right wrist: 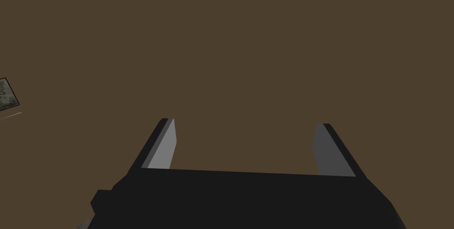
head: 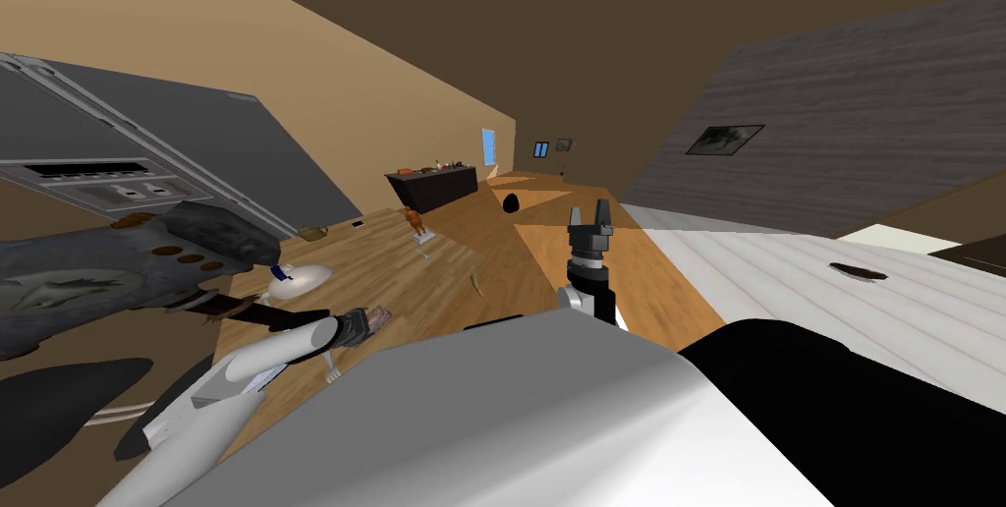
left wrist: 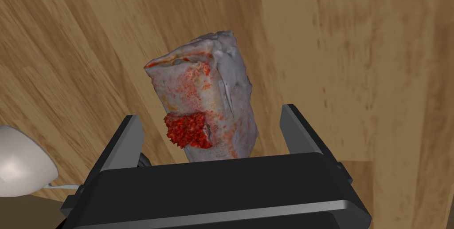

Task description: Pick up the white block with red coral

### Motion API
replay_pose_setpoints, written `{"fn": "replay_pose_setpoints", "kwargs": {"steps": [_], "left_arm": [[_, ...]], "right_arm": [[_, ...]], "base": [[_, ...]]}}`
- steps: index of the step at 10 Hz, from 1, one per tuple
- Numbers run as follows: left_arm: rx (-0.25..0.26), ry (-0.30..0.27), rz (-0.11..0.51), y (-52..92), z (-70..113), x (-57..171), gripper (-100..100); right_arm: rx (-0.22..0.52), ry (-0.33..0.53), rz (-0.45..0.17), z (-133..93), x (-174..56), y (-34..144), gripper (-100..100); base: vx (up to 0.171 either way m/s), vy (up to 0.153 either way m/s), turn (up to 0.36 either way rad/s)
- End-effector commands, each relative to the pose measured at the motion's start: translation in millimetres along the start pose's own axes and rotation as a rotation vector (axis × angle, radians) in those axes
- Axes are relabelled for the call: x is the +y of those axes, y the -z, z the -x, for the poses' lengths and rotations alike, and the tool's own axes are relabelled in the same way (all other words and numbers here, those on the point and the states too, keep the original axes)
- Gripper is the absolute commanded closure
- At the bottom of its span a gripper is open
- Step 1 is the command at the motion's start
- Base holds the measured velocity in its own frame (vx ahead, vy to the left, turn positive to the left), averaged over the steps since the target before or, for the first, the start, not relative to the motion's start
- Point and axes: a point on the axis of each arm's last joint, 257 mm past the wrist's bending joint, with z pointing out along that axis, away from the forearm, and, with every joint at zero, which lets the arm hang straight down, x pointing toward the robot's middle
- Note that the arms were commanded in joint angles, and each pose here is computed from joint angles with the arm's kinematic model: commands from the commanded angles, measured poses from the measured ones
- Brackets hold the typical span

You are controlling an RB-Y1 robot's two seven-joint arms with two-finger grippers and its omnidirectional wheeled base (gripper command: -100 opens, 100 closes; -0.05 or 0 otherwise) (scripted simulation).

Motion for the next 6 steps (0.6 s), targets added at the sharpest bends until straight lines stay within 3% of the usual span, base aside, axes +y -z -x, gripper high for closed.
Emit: {"fn": "replay_pose_setpoints", "kwargs": {"steps": [1,6], "left_arm": [[0.011,-0.027,0.005,-3.9,-24.1,4.5,-100],[0.045,-0.098,0.006,-12.8,-85.4,14.6,-100]], "right_arm": [[0.0,0.0,0.0,0.0,0.0,0.0,0],[0.0,0.0,0.0,0.0,0.0,0.0,0]], "base": [[0.035,0.087,0.232],[0.034,0.07,0.148]]}}
